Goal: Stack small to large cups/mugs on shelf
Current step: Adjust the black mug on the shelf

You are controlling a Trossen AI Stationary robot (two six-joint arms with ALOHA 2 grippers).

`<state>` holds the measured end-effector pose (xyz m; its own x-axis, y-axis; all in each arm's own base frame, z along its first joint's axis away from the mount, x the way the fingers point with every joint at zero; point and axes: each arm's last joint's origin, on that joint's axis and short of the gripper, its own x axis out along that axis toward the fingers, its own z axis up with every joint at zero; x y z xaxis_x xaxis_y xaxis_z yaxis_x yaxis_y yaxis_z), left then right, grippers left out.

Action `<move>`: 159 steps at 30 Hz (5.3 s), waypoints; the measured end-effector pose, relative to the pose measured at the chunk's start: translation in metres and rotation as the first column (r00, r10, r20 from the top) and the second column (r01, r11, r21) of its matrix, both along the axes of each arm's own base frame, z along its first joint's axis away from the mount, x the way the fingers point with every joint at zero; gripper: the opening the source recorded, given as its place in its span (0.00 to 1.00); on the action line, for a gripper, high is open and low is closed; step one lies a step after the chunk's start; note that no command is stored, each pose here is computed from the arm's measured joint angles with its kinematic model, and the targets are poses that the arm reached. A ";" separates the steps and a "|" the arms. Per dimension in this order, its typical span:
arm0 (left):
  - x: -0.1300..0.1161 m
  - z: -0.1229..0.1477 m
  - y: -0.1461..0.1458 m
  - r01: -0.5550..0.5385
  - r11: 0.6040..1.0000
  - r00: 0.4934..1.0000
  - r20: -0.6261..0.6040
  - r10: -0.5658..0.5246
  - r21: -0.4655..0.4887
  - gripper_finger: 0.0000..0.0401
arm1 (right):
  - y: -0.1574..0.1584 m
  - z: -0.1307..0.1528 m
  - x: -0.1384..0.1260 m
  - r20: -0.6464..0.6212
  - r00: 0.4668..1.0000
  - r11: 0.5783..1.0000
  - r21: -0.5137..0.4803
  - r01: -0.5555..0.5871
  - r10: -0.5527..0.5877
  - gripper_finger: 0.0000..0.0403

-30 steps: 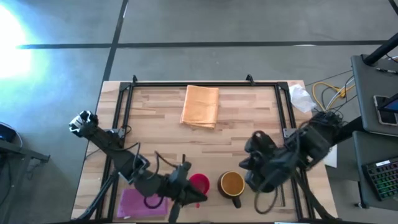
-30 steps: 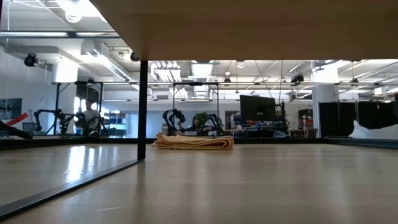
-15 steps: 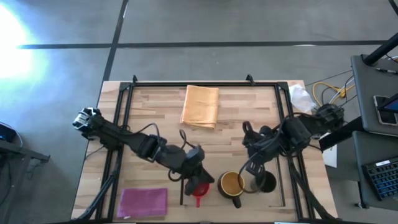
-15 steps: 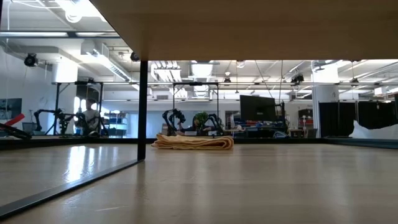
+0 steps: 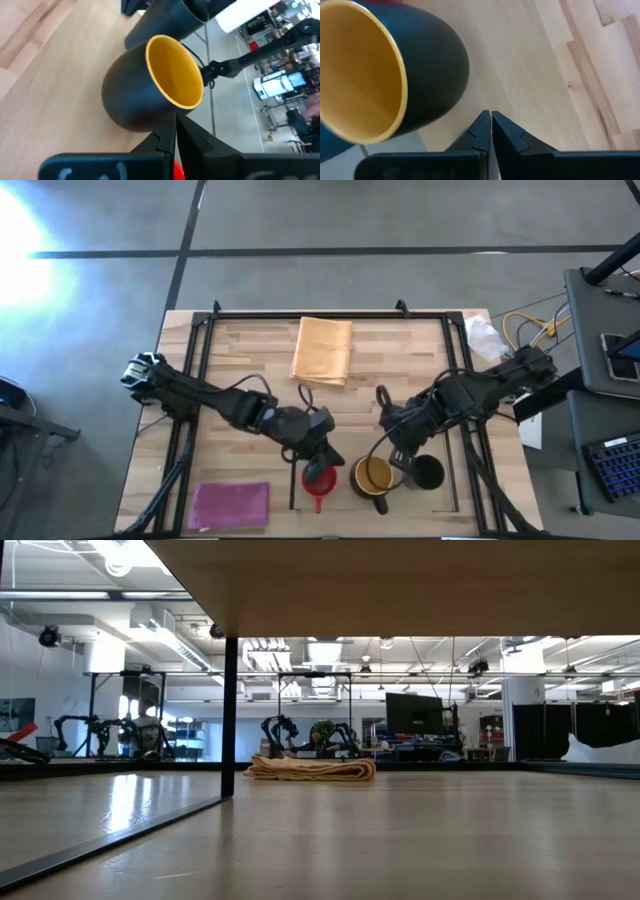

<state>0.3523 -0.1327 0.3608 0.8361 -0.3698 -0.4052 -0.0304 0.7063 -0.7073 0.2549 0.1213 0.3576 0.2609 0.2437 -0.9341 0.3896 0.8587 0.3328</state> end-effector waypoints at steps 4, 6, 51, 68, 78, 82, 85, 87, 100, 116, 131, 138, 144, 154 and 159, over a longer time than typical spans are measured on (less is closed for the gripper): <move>0.005 -0.003 0.004 0.006 1.000 1.000 -0.002 -0.006 -0.002 0.00 | 0.002 -0.006 0.005 -0.011 1.000 1.000 0.000 -0.024 0.024 0.02; 0.007 -0.007 0.005 0.005 1.000 1.000 -0.016 -0.005 0.002 0.00 | 0.003 -0.006 0.005 -0.012 0.999 0.999 0.010 -0.038 0.038 0.02; 0.026 -0.012 0.044 -0.012 0.990 1.000 -0.005 0.013 0.144 0.00 | -0.008 -0.002 0.015 0.098 0.992 0.997 -0.028 -0.076 0.078 0.02; 0.006 0.025 -0.062 -0.119 0.858 0.993 0.056 0.105 0.499 0.00 | -0.041 0.002 0.019 0.097 0.995 0.999 -0.029 -0.027 0.030 0.02; 0.025 0.034 -0.105 -0.062 0.828 0.997 0.076 0.023 0.557 0.00 | -0.043 0.002 0.018 0.073 0.997 1.000 0.011 -0.005 0.004 0.02; 0.022 0.033 -0.121 -0.027 0.833 0.997 0.074 -0.017 0.553 0.00 | -0.043 0.002 0.018 0.073 0.997 1.000 0.010 -0.005 0.004 0.02; 0.017 0.030 -0.132 -0.003 0.833 0.997 0.069 -0.043 0.553 0.00 | -0.043 0.002 0.018 0.073 0.997 1.000 0.011 -0.004 0.004 0.02; 0.017 0.025 -0.137 0.008 0.837 0.997 0.054 -0.046 0.548 0.00 | -0.043 0.002 0.018 0.071 0.997 1.000 0.014 0.005 -0.006 0.02; 0.030 -0.003 -0.149 0.053 0.832 0.998 0.005 -0.068 0.553 0.00 | -0.028 -0.011 0.029 0.018 1.000 0.998 0.066 -0.009 0.008 0.02; 0.049 -0.009 -0.121 0.010 0.812 1.000 -0.012 -0.004 0.583 0.00 | -0.021 -0.012 0.029 0.016 0.999 0.994 0.100 -0.052 0.051 0.02; 0.047 -0.011 -0.108 0.051 0.787 0.996 -0.089 0.005 0.615 0.00 | -0.018 -0.011 0.027 0.017 0.993 0.983 0.143 -0.119 0.117 0.02; 0.044 -0.002 -0.100 0.037 0.791 0.997 -0.081 0.016 0.611 0.00 | -0.017 -0.011 0.027 0.018 0.992 0.980 0.149 -0.129 0.128 0.02; 0.045 0.001 -0.095 0.025 0.792 0.997 -0.076 0.027 0.609 0.00 | -0.017 -0.011 0.027 0.024 0.988 0.976 0.155 -0.154 0.152 0.02; 0.045 0.002 -0.095 0.030 0.798 0.997 -0.076 0.021 0.602 0.00 | -0.019 -0.010 0.026 0.044 0.985 0.980 0.098 -0.171 0.167 0.02; 0.046 0.002 -0.096 0.032 0.805 0.997 -0.070 0.012 0.592 0.00 | -0.018 -0.010 0.027 0.049 0.986 0.981 0.106 -0.164 0.160 0.02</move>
